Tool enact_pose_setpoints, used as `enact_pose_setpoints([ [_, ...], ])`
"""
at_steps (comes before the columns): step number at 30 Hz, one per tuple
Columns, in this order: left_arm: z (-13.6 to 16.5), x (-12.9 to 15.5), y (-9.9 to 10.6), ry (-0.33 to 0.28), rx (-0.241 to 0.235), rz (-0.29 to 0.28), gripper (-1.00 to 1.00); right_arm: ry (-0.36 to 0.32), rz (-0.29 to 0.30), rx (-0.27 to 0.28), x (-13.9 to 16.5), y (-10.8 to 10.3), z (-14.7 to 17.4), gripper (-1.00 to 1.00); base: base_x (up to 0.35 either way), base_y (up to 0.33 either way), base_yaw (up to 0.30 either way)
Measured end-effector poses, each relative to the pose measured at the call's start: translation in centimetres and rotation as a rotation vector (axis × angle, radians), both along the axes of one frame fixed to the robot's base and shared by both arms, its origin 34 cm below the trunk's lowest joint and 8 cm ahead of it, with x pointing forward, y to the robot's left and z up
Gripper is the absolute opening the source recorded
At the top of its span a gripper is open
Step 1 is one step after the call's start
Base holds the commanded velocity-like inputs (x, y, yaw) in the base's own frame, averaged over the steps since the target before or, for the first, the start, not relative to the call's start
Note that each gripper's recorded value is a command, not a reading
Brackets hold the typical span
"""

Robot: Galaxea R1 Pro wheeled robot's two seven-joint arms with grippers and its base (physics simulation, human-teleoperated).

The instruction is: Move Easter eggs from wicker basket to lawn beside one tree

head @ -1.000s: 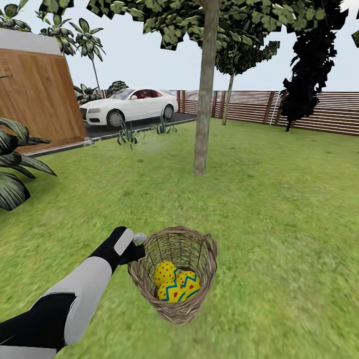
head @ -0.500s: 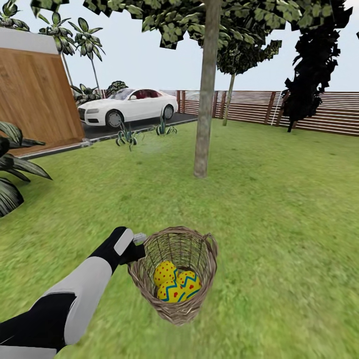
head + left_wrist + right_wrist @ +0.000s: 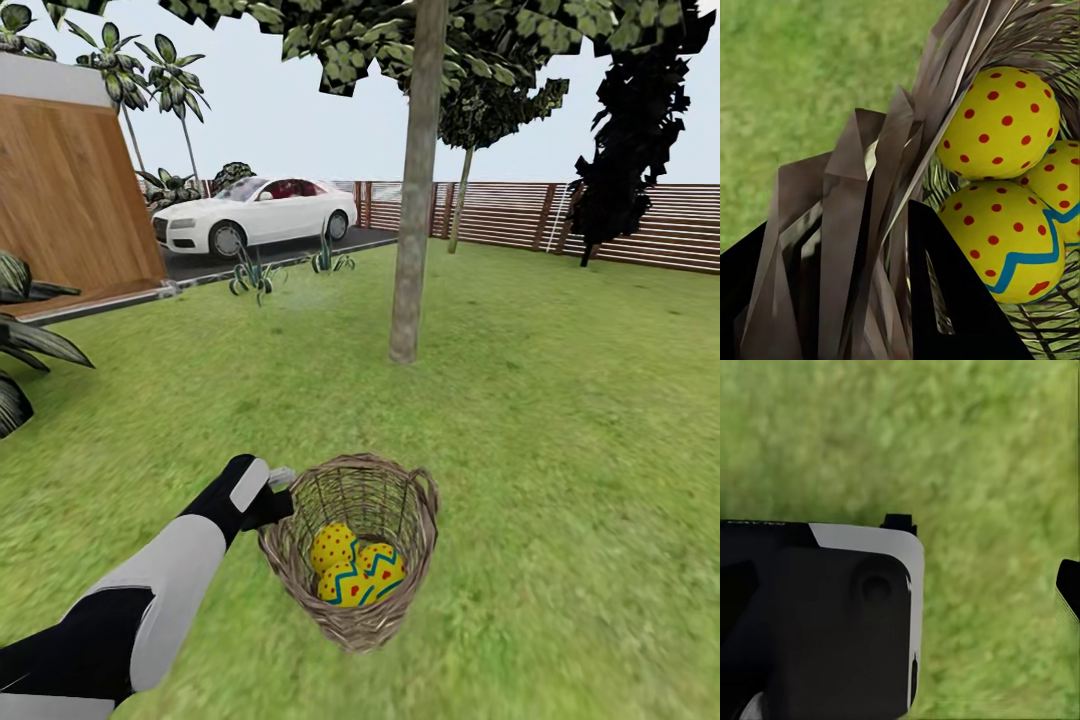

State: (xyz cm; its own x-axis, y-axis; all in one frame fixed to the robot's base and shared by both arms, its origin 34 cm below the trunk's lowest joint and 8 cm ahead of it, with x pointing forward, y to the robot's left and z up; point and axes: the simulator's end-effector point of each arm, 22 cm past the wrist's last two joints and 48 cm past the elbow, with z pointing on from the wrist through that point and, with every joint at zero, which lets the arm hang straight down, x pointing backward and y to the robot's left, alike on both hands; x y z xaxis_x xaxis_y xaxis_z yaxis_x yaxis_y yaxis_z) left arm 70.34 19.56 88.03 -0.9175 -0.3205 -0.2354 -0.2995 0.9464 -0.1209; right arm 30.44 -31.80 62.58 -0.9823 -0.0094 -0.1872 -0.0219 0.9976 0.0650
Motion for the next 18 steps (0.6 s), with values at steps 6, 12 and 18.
enact_pose_setpoints([
  [6,0.0,0.0,0.2,0.002,0.005,-0.001,-1.00,0.002,0.003,0.019,-0.1,1.4,-0.1,1.00,0.339,0.000,0.000],
  [12,0.0,0.0,0.1,0.000,0.005,-0.003,-1.00,0.002,0.003,0.035,0.0,2.8,-0.2,1.00,0.339,0.000,0.000],
  [18,0.0,0.0,0.0,0.001,0.005,-0.004,-1.00,0.002,0.006,0.033,0.0,2.6,-0.2,1.00,0.339,0.000,0.000],
])
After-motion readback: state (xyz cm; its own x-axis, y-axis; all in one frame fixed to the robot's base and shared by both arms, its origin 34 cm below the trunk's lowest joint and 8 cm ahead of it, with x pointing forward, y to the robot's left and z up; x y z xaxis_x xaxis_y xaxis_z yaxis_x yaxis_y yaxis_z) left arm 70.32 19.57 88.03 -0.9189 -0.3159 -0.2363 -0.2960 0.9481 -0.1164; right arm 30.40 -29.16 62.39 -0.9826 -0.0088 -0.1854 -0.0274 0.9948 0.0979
